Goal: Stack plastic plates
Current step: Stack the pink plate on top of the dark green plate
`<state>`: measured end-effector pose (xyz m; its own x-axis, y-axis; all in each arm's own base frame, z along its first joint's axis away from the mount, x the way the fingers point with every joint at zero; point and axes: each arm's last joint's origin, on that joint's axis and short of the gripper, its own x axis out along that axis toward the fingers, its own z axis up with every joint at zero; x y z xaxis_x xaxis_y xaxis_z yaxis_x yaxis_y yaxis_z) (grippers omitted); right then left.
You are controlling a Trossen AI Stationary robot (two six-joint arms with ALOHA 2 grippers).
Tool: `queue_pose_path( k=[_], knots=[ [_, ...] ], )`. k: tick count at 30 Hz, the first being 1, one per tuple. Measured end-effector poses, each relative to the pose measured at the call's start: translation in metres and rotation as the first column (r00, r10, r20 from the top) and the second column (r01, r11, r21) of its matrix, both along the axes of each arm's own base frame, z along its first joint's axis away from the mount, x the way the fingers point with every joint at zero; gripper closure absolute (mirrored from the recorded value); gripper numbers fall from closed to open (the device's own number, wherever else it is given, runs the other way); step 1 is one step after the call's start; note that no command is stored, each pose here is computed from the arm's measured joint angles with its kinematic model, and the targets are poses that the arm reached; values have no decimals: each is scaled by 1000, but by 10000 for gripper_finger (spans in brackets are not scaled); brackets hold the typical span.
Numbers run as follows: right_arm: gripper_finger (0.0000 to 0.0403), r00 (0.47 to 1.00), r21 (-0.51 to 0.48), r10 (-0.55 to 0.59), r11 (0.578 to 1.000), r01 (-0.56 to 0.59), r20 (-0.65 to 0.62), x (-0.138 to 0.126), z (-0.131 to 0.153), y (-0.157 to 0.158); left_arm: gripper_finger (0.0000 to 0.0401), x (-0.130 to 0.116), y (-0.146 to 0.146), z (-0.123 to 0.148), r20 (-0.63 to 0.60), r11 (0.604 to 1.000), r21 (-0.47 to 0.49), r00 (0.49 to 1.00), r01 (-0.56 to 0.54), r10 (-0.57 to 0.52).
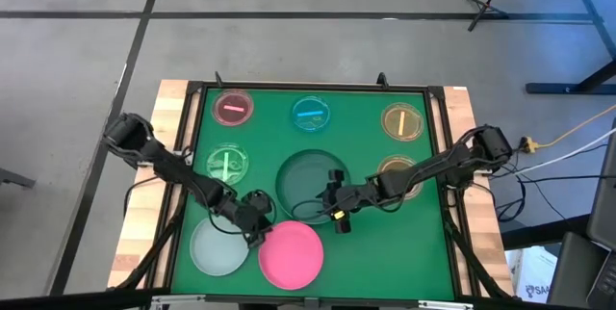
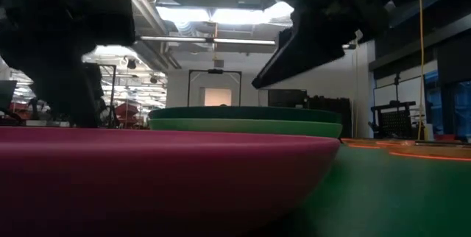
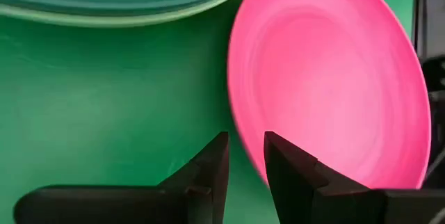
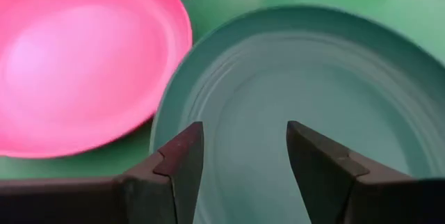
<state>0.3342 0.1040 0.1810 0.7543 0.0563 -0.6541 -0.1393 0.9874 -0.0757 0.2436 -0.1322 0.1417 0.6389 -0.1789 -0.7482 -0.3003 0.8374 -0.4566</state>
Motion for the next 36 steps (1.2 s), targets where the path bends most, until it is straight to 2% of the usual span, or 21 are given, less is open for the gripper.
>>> queue_pose_path(
  k=[7,19,23,31,36],
  knots=[
    [210,1000,14,-4,1000,5,-24,2,-8,1,316,7,-4,-15,0,1000,-19,1000,18,-18],
    [210,1000,14,-1,1000,1,-31,1,-9,2,316,10,-5,-21,10,997,34,998,63,-64],
    [210,1000,11,-4,1000,5,-30,1,-9,2,319,10,-4,-21,22,993,78,996,87,-89],
    [210,1000,9,-3,1000,3,-31,1,-9,2,390,10,-4,-21,27,986,116,991,124,-128],
    [210,999,9,-5,1000,5,-37,1,-10,2,392,10,-4,-21,29,984,121,990,133,-137]
  ],
)
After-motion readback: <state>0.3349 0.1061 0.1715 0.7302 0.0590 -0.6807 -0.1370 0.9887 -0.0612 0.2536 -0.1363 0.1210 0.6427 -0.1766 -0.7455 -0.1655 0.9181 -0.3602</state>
